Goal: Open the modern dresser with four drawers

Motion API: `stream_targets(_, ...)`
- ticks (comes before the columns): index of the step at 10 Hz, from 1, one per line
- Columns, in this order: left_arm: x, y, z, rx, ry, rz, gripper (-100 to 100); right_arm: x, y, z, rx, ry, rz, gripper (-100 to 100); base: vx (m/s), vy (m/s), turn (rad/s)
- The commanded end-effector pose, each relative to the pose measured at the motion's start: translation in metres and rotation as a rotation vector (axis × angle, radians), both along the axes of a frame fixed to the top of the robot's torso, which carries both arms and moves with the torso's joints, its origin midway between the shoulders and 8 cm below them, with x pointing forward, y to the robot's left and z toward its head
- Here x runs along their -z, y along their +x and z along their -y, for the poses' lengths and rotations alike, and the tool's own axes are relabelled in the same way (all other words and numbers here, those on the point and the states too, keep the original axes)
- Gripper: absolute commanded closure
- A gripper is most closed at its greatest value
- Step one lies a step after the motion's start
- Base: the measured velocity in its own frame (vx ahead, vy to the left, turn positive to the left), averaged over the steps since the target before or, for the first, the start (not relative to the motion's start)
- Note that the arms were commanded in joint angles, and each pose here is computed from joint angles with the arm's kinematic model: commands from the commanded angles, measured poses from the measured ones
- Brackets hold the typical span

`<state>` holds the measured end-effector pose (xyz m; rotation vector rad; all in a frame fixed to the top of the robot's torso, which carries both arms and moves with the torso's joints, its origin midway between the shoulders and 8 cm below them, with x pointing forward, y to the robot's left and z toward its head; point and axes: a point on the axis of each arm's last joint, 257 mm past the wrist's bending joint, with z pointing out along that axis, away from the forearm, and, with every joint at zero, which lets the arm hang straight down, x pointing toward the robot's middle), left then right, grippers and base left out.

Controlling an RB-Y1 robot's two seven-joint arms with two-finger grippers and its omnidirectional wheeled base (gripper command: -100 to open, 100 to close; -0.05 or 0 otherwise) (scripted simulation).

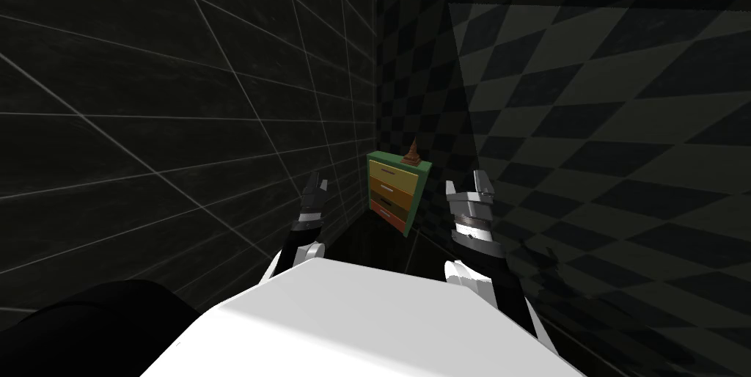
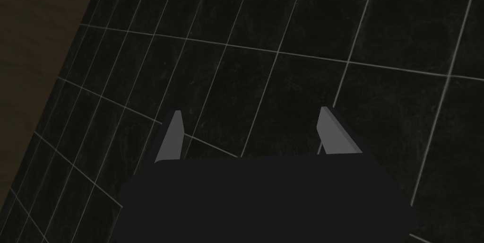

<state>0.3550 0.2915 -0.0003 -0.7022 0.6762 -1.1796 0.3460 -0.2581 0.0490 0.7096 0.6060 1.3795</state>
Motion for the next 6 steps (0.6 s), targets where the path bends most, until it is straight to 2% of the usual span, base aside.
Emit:
stream_targets(1, 0.0, 0.0, 0.0, 0.0, 0.0, 0.0, 0, 0.0, 0.0, 0.0, 0.0, 0.0, 0.0, 0, 0.0, 0.0, 0.0)
stream_targets(6, -0.0001, -0.0001, 0.0, 0.0, 0.0, 0.0, 0, -0.0001, -0.0001, 0.0, 0.0, 0.0, 0.0, 0, 0.0, 0.0, 0.0)
